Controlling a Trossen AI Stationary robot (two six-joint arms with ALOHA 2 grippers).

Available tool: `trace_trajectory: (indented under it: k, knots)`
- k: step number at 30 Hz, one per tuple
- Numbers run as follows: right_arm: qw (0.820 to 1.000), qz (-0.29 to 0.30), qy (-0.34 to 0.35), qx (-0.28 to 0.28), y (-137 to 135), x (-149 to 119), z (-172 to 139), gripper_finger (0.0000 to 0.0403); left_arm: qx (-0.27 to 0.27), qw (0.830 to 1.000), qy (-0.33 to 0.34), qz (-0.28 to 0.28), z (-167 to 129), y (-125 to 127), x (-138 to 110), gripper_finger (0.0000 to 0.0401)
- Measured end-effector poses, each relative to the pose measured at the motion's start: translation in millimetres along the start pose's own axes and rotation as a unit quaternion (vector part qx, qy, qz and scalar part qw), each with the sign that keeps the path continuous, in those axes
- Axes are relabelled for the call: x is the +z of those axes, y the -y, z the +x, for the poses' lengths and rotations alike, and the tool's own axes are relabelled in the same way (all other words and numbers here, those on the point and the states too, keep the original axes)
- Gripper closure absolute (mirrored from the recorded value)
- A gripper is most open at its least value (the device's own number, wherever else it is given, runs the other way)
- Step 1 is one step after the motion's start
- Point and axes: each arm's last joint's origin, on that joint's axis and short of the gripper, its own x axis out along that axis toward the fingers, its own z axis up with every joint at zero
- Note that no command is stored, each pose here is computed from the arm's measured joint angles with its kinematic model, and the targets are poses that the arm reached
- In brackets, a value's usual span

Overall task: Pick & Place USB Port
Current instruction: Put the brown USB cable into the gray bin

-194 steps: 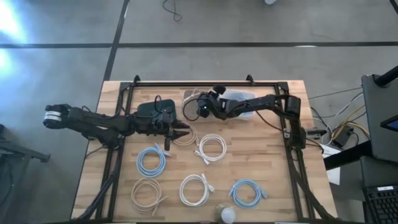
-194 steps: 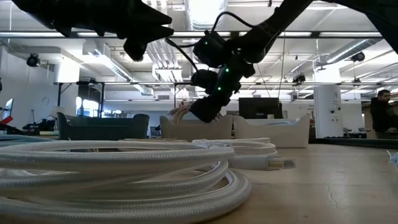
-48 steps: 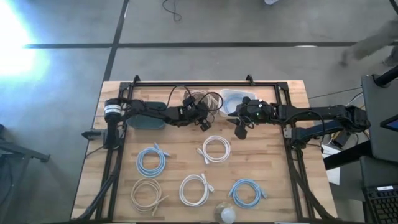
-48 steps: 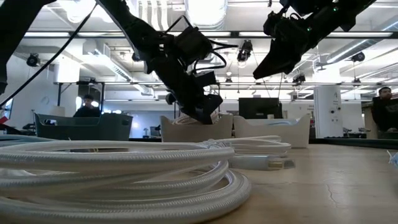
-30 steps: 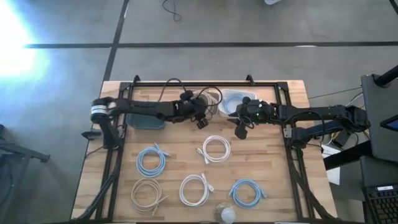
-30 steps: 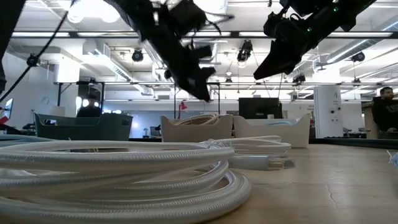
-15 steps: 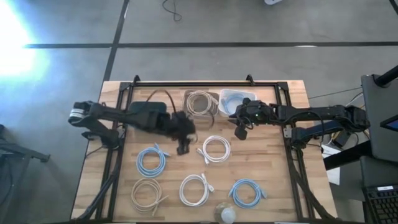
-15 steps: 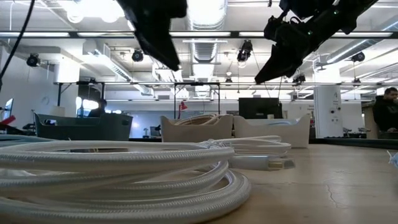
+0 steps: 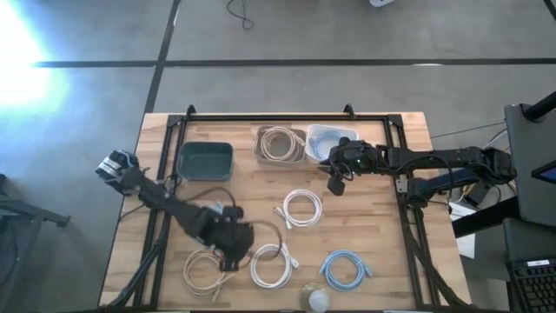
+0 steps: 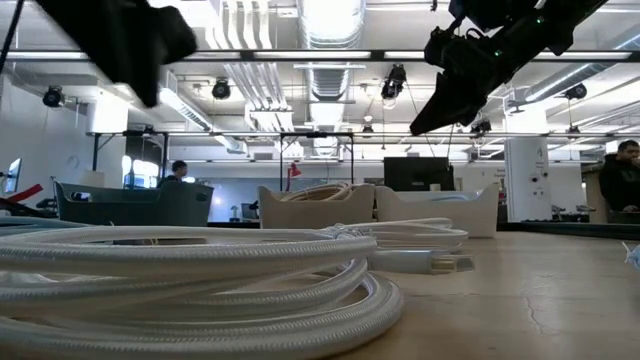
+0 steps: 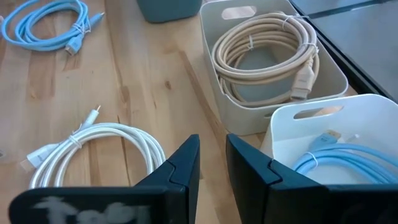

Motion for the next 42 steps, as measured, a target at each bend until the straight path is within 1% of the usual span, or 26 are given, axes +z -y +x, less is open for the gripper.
trace_trajectory:
  k: [5,7,9,11,14,17,20,24,29,32,36,38,42]
  knots:
    - [1.0,0.017,0.0,0.002,0,0,0,0.0326,-0.003,0.998,-0.045,0.039,12,32,-22,0.0231]
    - [1.0,0.016,-0.001,0.005,-1,0,0,0.0328,0.006,0.996,-0.067,0.053,20,39,-30,0.0232]
    - [1.0,0.018,-0.001,0.01,-4,0,0,0.0332,0.014,0.995,-0.086,0.055,30,43,-34,0.0233]
    - [1.0,0.017,-0.002,0.015,-6,-1,-1,0.0335,-0.004,0.992,-0.119,0.047,41,46,-37,0.0234]
    - [1.0,0.004,-0.002,0.023,-11,-2,-1,0.0337,-0.056,0.979,-0.192,0.039,58,50,-42,0.0234]
    - [0.999,-0.021,-0.002,0.027,-13,-2,-1,0.0337,-0.093,0.964,-0.242,0.055,73,54,-48,0.0234]
    - [0.999,-0.033,-0.001,0.026,-12,-2,-1,0.0333,-0.099,0.955,-0.268,0.081,83,54,-53,0.0234]
    - [0.999,-0.034,0.003,0.027,-13,1,-2,0.0329,-0.077,0.955,-0.269,0.1,88,53,-55,0.0234]
    - [0.999,-0.038,0.005,0.027,-13,2,-3,0.033,-0.061,0.956,-0.268,0.098,92,53,-56,0.0234]
    - [0.999,-0.041,0.005,0.026,-13,2,-3,0.0335,-0.042,0.959,-0.263,0.099,95,52,-56,0.0244]
    - [0.999,-0.042,0.005,0.027,-13,2,-3,0.0339,-0.001,0.966,-0.237,0.106,95,50,-55,0.0285]
    - [0.999,-0.042,0.005,0.027,-13,2,-3,0.0339,0.02,0.969,-0.223,0.106,95,49,-54,0.0313]
    - [0.999,-0.036,0.005,0.027,-13,2,-3,0.0335,0.045,0.971,-0.208,0.107,96,47,-52,0.0379]
